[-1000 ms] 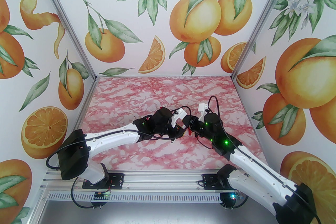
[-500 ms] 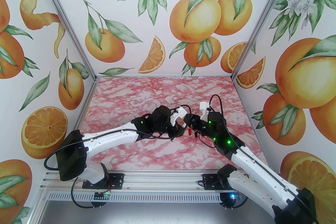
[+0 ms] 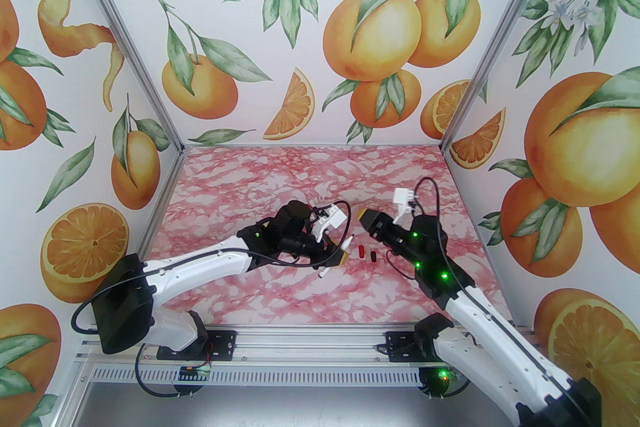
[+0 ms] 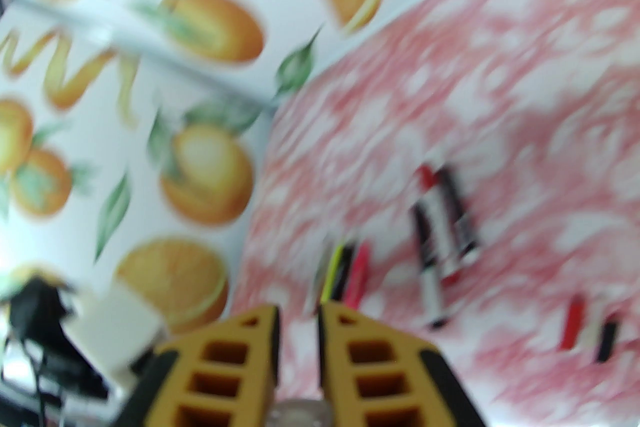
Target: Open the pen caps
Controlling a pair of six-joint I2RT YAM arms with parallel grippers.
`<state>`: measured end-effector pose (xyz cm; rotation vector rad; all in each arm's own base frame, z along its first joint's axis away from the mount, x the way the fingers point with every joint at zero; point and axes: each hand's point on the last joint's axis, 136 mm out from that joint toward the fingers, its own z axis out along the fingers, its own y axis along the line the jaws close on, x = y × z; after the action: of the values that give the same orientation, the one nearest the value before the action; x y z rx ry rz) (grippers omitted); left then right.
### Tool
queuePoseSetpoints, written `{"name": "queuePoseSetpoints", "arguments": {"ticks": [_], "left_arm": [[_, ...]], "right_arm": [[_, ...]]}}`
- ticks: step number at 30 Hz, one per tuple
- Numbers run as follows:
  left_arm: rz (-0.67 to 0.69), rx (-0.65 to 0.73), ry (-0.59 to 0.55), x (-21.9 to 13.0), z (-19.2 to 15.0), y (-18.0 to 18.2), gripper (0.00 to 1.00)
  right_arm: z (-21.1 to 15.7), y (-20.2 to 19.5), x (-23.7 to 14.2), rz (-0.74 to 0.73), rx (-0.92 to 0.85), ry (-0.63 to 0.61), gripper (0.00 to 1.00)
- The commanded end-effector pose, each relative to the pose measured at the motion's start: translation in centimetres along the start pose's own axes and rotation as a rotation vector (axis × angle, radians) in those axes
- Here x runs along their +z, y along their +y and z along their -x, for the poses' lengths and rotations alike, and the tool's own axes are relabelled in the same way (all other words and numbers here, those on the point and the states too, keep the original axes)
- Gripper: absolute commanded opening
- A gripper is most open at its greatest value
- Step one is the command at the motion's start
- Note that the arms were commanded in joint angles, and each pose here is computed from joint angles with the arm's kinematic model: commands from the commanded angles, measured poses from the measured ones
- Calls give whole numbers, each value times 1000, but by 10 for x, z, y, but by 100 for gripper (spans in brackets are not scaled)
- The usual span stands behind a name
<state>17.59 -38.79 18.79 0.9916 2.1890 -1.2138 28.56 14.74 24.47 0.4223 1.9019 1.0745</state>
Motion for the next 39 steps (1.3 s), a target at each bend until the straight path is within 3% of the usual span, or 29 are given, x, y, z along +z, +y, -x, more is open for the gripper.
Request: {"name": "queuePoseSetpoints", "arguments": {"ticks": [1,7,12,22,31,39], "left_arm": [[164,82,2,2,8,-1,1],[153,85,-36,6,17,-6,0],[155,54,-36,3,17,3,1],[185,-15,-113,-32,13,19,0],[426,-112,-145,-90,-5,65,0],[486,-111,-169,-105,-12,75,1]], "right_arm": [[32,-13,-6,-142,15,-143,12],[42,-7,-11,-176,-25,-153,12],[31,3,-13,-139,-90,-76,12],[-11,-39,-33,-265,-187,82,12],[-59,-85,-51,-405,-291,242,12],[-107,-110,-53,-446,-333,361,13]]}}
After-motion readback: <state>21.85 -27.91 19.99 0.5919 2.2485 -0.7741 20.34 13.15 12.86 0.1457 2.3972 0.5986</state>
